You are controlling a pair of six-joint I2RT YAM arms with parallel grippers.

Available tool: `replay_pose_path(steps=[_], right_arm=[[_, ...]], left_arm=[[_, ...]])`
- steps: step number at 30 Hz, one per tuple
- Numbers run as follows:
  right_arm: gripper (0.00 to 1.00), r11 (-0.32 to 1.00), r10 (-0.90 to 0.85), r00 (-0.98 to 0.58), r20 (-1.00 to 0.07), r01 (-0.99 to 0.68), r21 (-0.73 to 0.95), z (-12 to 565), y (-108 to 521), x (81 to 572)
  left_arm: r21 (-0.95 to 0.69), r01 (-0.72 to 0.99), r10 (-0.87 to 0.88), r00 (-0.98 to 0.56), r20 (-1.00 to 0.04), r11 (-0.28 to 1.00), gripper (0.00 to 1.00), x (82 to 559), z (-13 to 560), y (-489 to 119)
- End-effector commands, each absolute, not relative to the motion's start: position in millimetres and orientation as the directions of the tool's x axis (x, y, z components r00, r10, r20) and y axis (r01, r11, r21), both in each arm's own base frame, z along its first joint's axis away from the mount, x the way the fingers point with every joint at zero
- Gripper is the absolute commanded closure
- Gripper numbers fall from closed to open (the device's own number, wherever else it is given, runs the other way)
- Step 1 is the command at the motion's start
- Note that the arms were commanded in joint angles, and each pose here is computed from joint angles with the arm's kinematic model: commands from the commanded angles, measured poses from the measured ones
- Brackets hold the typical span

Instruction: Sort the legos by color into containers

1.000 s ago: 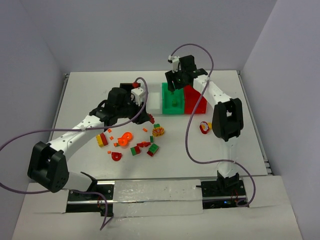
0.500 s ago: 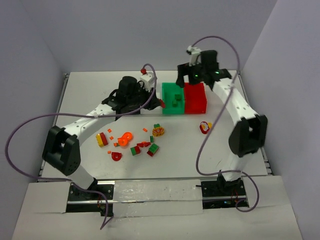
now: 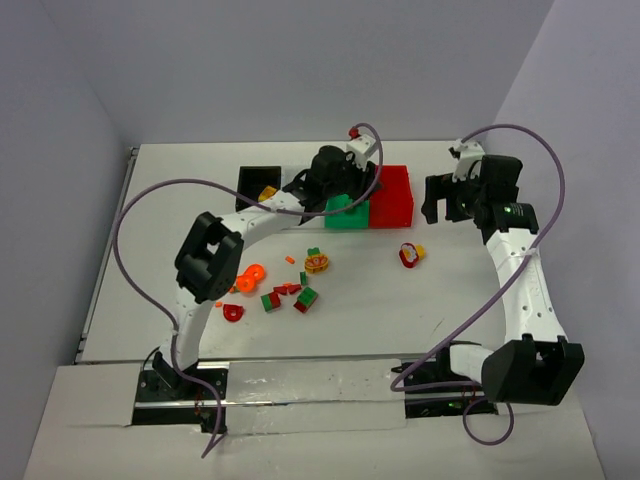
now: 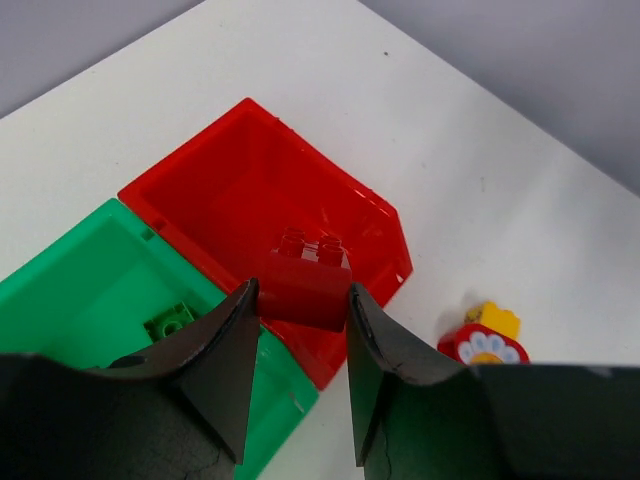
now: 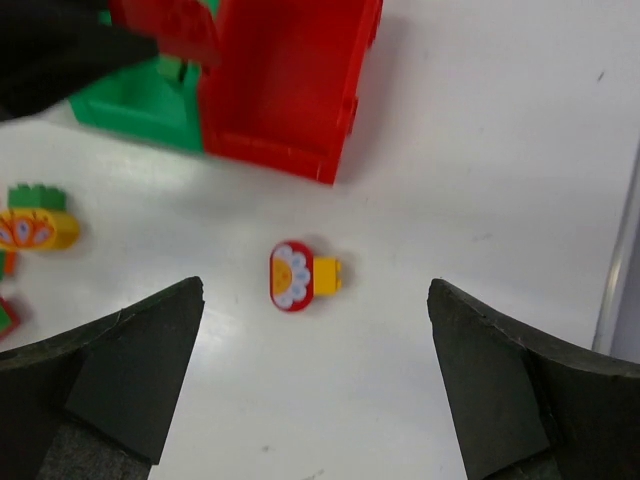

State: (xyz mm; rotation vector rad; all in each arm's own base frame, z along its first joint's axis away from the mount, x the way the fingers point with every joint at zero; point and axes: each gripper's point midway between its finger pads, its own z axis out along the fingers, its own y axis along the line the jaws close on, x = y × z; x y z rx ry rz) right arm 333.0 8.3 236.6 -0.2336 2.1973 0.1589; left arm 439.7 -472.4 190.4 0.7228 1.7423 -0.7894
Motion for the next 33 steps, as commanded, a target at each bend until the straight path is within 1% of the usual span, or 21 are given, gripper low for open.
replay_pose_path(steps=[1, 2, 3, 4, 5, 6, 7, 9, 12, 16, 18, 19, 20, 22, 23, 24, 26, 27, 28, 29, 33], right_arm=[[0.00, 0.971, -0.147, -0.600, -0.787, -0.239, 0.001, 224.2, 3.5, 312.7], [0.00, 0.971, -0.147, -0.606, -0.781, -0.238, 0.002, 221.1, 3.3, 310.6], [0.00, 0.972, -0.152, -0.617, -0.772, -0.237, -0.002, 216.2, 1.9, 308.0], [0.00, 0.971, -0.160, -0.620, -0.768, -0.239, -0.009, 214.2, 0.8, 306.5], [0.00, 0.971, -0.163, -0.625, -0.763, -0.240, -0.010, 212.2, 0.4, 305.2], [0.00, 0.969, -0.171, -0.633, -0.755, -0.248, -0.011, 209.4, 0.6, 303.3], [0.00, 0.966, -0.183, -0.641, -0.745, -0.260, -0.013, 206.7, 1.0, 301.2], [0.00, 0.960, -0.198, -0.652, -0.732, -0.281, -0.009, 202.9, 2.8, 298.8], [0.01, 0.934, -0.271, -0.669, -0.692, -0.356, -0.022, 192.0, 5.3, 292.0], [0.08, 0.850, -0.457, -0.654, -0.603, -0.522, -0.079, 168.6, 2.8, 280.0], [0.10, 0.767, -0.576, -0.594, -0.562, -0.631, -0.120, 160.2, 1.1, 275.7], [0.11, 0.717, -0.629, -0.553, -0.546, -0.684, -0.134, 157.6, 1.6, 274.5], [0.11, 0.679, -0.657, -0.528, -0.538, -0.724, -0.119, 155.3, 4.9, 272.2], [0.13, 0.547, -0.751, -0.405, -0.521, -0.824, -0.148, 150.7, 7.7, 274.5], [0.14, 0.497, -0.770, -0.365, -0.523, -0.858, -0.132, 146.7, 12.0, 274.9], [0.14, 0.422, -0.802, -0.295, -0.519, -0.895, -0.144, 142.5, 14.0, 277.9], [0.14, 0.335, -0.830, -0.210, -0.517, -0.928, -0.161, 136.9, 16.2, 283.1], [0.14, 0.304, -0.842, -0.175, -0.510, -0.936, -0.180, 137.1, 15.7, 284.5], [0.15, 0.258, -0.851, -0.132, -0.509, -0.948, -0.184, 131.8, 17.7, 290.7], [0.14, 0.237, -0.855, -0.122, -0.505, -0.956, -0.171, 123.6, 18.6, 294.8], [0.14, 0.145, -0.902, -0.057, -0.428, -0.973, -0.177, 91.6, 13.1, 303.5]], left_arm=[[-0.154, 0.752, 0.012, -0.210, -0.978, 0.641, 0.88, 476.9, 204.0, -501.9], [-0.153, 0.752, 0.016, -0.213, -0.977, 0.642, 0.87, 477.4, 201.7, -503.5], [-0.145, 0.746, 0.016, -0.203, -0.979, 0.650, 0.81, 482.8, 199.6, -508.2], [-0.136, 0.739, 0.012, -0.192, -0.981, 0.660, 0.68, 489.3, 198.4, -511.6], [-0.129, 0.737, 0.013, -0.184, -0.983, 0.663, 0.62, 491.7, 198.4, -512.4], [-0.116, 0.732, 0.015, -0.170, -0.985, 0.671, 0.55, 495.2, 199.0, -512.5], [-0.101, 0.725, 0.016, -0.153, -0.988, 0.682, 0.44, 499.9, 199.8, -512.4], [-0.081, 0.720, 0.022, -0.132, -0.991, 0.689, 0.37, 502.6, 202.9, -511.3], [-0.053, 0.725, 0.030, -0.101, -0.994, 0.686, 0.29, 500.0, 215.7, -507.4], [-0.070, 0.742, 0.012, -0.105, -0.994, 0.667, 0.24, 490.6, 241.6, -498.0], [-0.100, 0.782, 0.008, -0.133, -0.991, 0.615, 0.20, 479.5, 256.8, -496.4], [-0.112, 0.816, 0.020, -0.150, -0.989, 0.567, 0.18, 469.2, 266.1, -495.4], [-0.127, 0.868, 0.049, -0.172, -0.984, 0.480, 0.17, 451.2, 277.4, -492.4], [-0.176, 0.924, 0.084, -0.217, -0.973, 0.340, 0.18, 417.2, 297.6, -479.0], [-0.223, 0.939, 0.096, -0.255, -0.962, 0.263, 0.17, 401.7, 302.5, -468.1], [-0.258, 0.936, 0.085, -0.285, -0.955, 0.241, 0.15, 393.1, 313.9, -450.4], [-0.323, 0.929, 0.102, -0.344, -0.933, 0.183, 0.12, 372.4, 309.2, -427.8], [-0.301, 0.941, 0.085, -0.317, -0.945, 0.155, 0.12, 362.2, 329.7, -423.5], [-0.334, 0.927, 0.102, -0.354, -0.930, 0.170, 0.12, 360.6, 317.3, -407.7], [-0.306, 0.935, 0.078, -0.324, -0.943, 0.178, 0.12, 354.8, 338.7, -388.1], [-0.339, 0.907, 0.070, -0.366, -0.928, 0.249, 0.12, 342.5, 338.9, -340.6]])
